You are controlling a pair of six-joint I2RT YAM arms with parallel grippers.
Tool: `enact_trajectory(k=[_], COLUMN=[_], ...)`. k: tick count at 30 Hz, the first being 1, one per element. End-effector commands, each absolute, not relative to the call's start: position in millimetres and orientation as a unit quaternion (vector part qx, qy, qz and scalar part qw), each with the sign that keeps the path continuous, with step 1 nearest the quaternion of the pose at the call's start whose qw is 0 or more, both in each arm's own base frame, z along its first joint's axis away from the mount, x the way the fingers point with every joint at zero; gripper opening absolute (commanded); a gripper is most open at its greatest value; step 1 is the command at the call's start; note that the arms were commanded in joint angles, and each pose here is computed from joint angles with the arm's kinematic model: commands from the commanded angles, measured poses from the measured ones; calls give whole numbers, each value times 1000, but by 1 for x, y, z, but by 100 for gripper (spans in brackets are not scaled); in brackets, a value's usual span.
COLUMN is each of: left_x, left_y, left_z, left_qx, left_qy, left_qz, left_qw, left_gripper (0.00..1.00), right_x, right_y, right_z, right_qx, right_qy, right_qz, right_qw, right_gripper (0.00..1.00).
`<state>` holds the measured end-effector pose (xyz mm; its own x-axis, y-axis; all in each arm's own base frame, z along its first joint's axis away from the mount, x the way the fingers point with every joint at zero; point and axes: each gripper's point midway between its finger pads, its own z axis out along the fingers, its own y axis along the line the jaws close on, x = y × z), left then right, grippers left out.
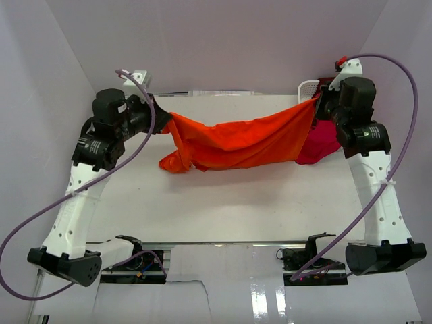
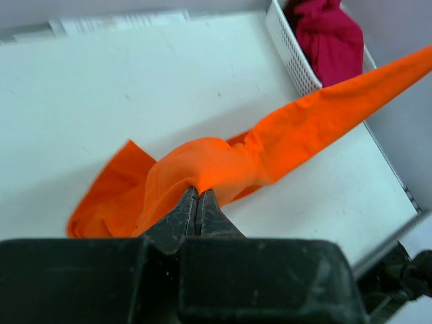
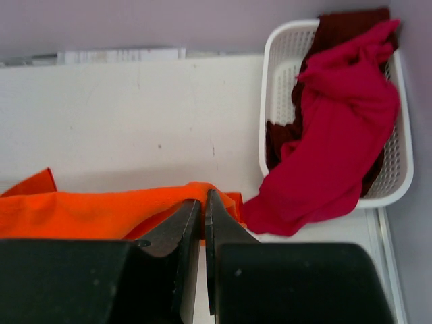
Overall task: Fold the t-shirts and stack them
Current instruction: Flatten out the tshirt
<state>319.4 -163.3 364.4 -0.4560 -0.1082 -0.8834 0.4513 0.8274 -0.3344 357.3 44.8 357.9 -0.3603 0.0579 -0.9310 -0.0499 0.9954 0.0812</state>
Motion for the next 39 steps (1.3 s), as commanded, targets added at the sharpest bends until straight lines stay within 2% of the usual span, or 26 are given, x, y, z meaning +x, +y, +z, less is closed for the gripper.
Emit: enact_trajectory(k=[1,5,8,16,21,26,27,28,33,36,39], left_x=[308,290,274,218,192,167,165,163,157,154,150], left_y=[-137,-136,-152,-178,-185,-202,-204,-206,-216,-226,-241], left_z=[429,478,487,491,474,440,436,433,410,404,403], left_qx=[107,125,149,203,215,242,245,248,260,269,278], left_qy=[756,715,709,685,683,670,670,669,670,662,654], left_qz=[-222,-234,-283,-390,-431,-507,-515,-522,-556,-571,-585], left_qw=[606,646,629,580,549,486,475,468,417,403,391], left_gripper=[0,0,0,0,0,0,0,0,0,0,0], right_x=[358,361,375,442,476,506,508,516,505,499,490], right_y=[43,38,48,92,114,171,183,197,283,328,368], right_z=[435,457,448,395,393,369,379,360,323,285,271], right_qx=[-5,-3,-11,-47,-63,-111,-124,-133,-188,-204,-224], right_qy=[765,753,765,804,801,808,799,808,808,816,808], right_qz=[50,37,55,137,179,237,247,254,289,316,344], right_qw=[642,657,642,577,568,528,534,515,477,439,423], right_gripper=[8,8,8,8,8,8,8,8,8,8,8])
